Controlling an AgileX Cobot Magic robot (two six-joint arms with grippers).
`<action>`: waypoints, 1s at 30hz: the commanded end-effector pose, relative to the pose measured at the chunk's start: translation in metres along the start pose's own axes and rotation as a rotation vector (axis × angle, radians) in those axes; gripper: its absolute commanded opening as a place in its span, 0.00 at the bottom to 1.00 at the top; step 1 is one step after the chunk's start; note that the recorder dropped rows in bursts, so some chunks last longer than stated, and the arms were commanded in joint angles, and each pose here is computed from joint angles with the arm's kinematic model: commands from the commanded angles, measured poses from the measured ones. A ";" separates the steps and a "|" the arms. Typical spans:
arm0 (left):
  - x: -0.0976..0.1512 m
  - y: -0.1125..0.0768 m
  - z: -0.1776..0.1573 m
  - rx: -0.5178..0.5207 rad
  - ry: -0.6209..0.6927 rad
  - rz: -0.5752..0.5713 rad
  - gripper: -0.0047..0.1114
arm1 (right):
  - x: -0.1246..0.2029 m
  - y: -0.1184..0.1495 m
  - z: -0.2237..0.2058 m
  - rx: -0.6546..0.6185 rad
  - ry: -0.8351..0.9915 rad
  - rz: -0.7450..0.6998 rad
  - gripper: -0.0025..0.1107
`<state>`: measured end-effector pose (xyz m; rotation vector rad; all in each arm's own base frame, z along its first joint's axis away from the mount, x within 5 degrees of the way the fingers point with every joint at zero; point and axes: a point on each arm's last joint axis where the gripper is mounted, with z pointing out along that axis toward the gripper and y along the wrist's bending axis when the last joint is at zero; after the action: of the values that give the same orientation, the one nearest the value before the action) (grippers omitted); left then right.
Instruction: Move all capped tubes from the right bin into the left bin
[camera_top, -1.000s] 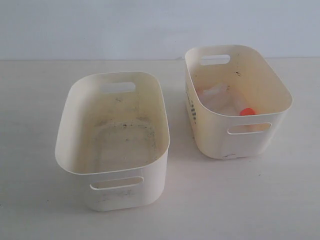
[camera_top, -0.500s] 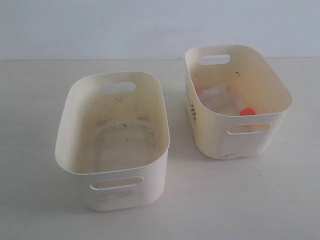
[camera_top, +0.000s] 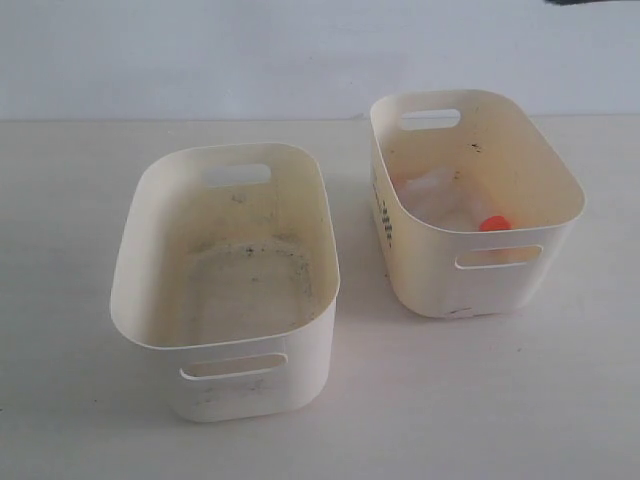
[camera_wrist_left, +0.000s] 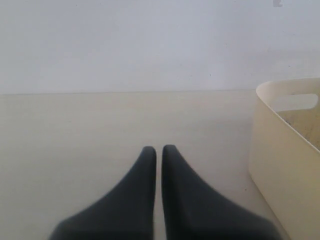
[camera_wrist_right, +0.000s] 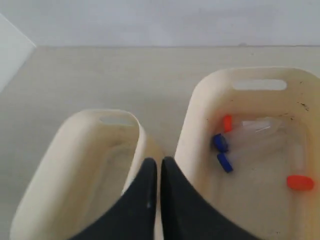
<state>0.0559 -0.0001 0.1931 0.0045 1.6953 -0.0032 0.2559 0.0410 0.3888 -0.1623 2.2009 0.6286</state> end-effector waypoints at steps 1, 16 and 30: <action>-0.002 0.000 0.000 0.001 -0.009 -0.016 0.08 | -0.009 0.003 0.048 0.136 0.142 -0.116 0.05; -0.002 0.000 0.000 0.001 -0.009 -0.016 0.08 | -0.014 -0.052 0.184 0.348 0.443 0.186 0.59; -0.002 0.000 0.000 0.001 -0.009 -0.016 0.08 | 0.003 -0.074 0.221 0.427 0.413 0.422 0.56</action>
<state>0.0559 -0.0001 0.1931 0.0045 1.6953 -0.0032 0.4255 0.0856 0.2415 0.4015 2.7649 0.3486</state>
